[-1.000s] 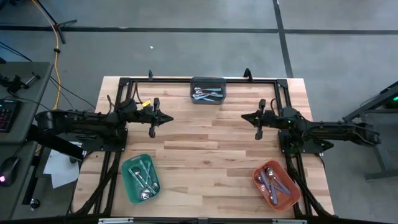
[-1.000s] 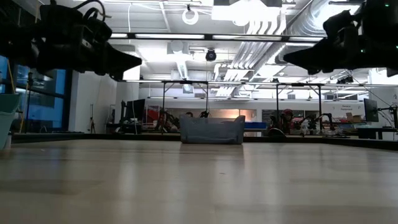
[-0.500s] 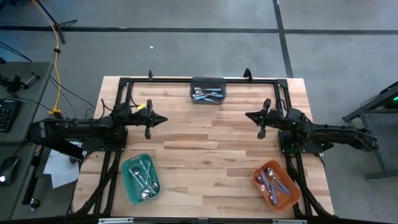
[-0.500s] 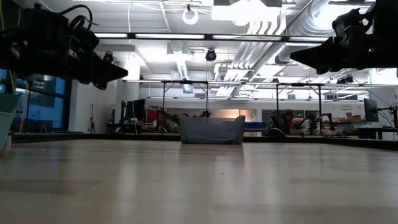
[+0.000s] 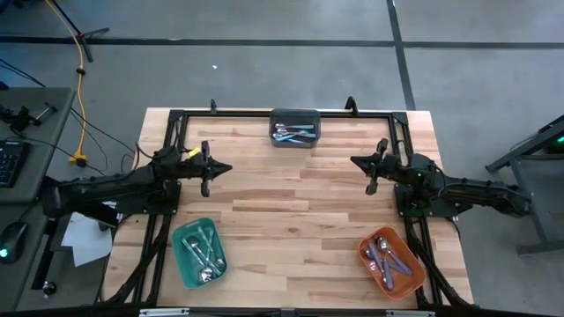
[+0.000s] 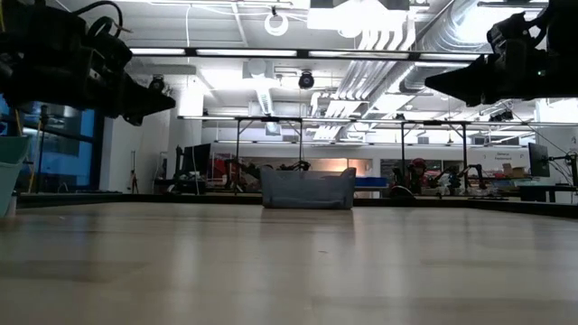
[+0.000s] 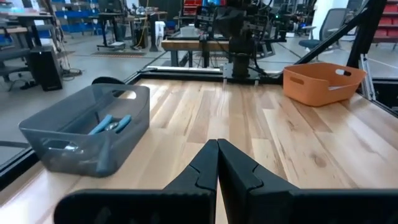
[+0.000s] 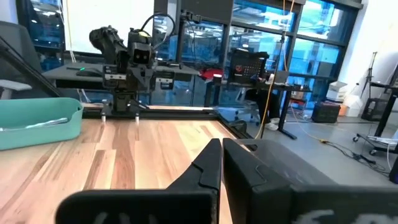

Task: Sort silverware by color (type)
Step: Return to Home Position

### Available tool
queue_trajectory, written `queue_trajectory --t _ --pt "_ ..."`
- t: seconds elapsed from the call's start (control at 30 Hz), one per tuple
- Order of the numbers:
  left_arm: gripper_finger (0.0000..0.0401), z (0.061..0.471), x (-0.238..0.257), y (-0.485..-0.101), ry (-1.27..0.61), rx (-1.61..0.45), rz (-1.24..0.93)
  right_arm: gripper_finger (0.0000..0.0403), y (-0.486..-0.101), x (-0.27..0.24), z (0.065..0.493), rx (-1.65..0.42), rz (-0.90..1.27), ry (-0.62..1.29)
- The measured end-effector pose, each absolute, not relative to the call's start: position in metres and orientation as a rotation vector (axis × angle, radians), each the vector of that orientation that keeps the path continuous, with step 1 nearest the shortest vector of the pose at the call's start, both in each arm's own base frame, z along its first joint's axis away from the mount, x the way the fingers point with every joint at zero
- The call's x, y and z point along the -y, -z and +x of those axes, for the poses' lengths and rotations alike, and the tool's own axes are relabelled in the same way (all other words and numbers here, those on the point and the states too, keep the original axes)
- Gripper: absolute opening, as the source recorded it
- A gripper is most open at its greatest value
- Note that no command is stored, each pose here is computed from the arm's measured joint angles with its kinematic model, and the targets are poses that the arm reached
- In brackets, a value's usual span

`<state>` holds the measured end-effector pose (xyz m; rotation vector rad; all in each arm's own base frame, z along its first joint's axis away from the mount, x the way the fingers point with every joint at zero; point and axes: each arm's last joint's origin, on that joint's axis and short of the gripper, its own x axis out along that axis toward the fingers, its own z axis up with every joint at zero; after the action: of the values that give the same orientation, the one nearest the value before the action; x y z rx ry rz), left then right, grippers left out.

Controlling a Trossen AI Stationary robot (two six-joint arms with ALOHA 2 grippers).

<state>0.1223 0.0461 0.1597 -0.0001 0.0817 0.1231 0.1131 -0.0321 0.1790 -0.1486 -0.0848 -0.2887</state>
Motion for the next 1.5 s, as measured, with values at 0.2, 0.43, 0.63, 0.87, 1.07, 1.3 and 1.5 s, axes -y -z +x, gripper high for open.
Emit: queue_trajectory --t 0.2,0.43,0.63,0.87,1.07,1.3,1.5 --pt "0.0000 0.111 -0.042 -0.163 -0.179 -0.068 0.007 0.0000 -0.180 0.031 0.106 0.093 -0.144 0.308" --pt "0.0000 0.099 -0.035 -0.169 -0.290 -0.002 0.012 0.0000 -0.182 0.028 0.095 0.138 -0.145 0.321" --pt "0.0000 0.092 -0.029 -0.171 -0.332 0.036 0.017 0.0000 -0.175 0.029 0.093 0.079 -0.100 0.358" --pt "0.0000 0.093 -0.026 -0.170 -0.354 0.028 0.027 0.0000 -0.172 0.029 0.093 0.049 -0.067 0.379" --pt "0.0000 0.093 -0.026 -0.171 -0.383 0.033 0.039 0.0000 -0.171 0.030 0.092 0.037 -0.071 0.411" --pt "0.0000 0.093 -0.026 -0.171 -0.392 0.028 0.066 0.0000 -0.173 0.032 0.091 0.049 -0.098 0.481" --pt "0.0000 0.093 -0.026 -0.171 -0.399 0.032 0.045 0.0000 -0.172 0.034 0.090 0.035 -0.102 0.566"
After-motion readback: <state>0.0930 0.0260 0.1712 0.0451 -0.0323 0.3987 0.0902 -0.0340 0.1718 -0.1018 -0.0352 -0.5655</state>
